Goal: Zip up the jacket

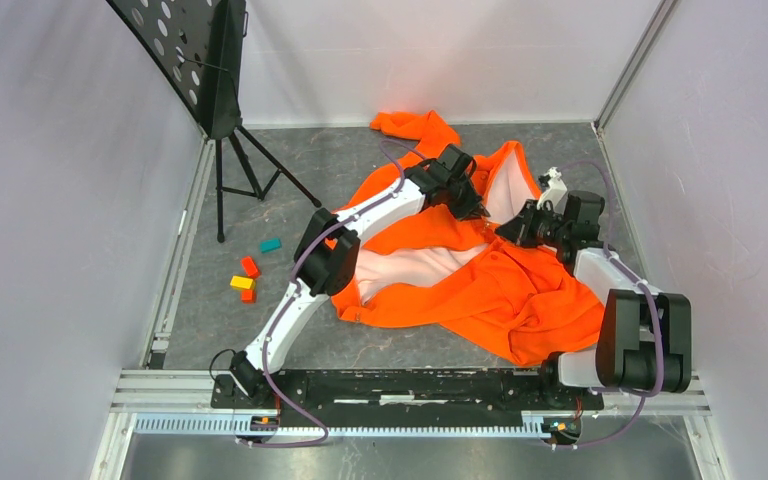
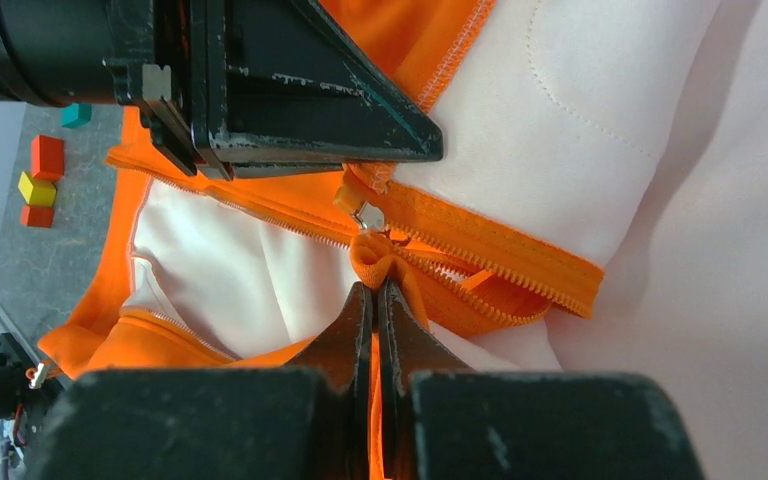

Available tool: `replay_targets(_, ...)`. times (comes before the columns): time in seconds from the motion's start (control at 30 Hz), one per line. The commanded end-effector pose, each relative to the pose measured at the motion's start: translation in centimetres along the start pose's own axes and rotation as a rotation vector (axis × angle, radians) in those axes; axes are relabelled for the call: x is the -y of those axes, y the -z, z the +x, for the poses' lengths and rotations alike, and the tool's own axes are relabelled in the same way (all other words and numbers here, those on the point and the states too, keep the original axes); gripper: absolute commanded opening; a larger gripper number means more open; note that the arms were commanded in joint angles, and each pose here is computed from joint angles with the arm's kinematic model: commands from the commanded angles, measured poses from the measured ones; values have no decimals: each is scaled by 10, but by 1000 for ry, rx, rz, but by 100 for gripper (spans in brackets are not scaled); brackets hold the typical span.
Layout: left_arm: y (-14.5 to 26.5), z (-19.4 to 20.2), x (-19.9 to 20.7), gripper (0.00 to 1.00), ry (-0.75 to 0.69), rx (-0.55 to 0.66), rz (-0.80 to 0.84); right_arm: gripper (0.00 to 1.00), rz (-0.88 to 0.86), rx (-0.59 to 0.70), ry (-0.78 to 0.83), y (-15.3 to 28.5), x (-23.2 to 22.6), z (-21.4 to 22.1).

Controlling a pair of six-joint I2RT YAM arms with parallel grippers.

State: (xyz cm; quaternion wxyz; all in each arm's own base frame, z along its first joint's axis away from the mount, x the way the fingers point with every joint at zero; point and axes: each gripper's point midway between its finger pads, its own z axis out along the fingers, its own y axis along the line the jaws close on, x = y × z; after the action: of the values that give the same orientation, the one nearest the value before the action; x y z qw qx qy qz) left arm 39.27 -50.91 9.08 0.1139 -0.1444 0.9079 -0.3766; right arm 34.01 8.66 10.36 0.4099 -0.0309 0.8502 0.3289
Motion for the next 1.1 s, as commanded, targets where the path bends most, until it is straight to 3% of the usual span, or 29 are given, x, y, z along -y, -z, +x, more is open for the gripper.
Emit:
replay_targets(0.0, 4, 0, 13, 2, -33, 28, 15, 0, -21, 29, -2, -1, -8, -18)
replay_targets(1.07, 10, -1, 17, 2, -48, 51, 7, 0, 15, -21, 7, -10, -9, -13)
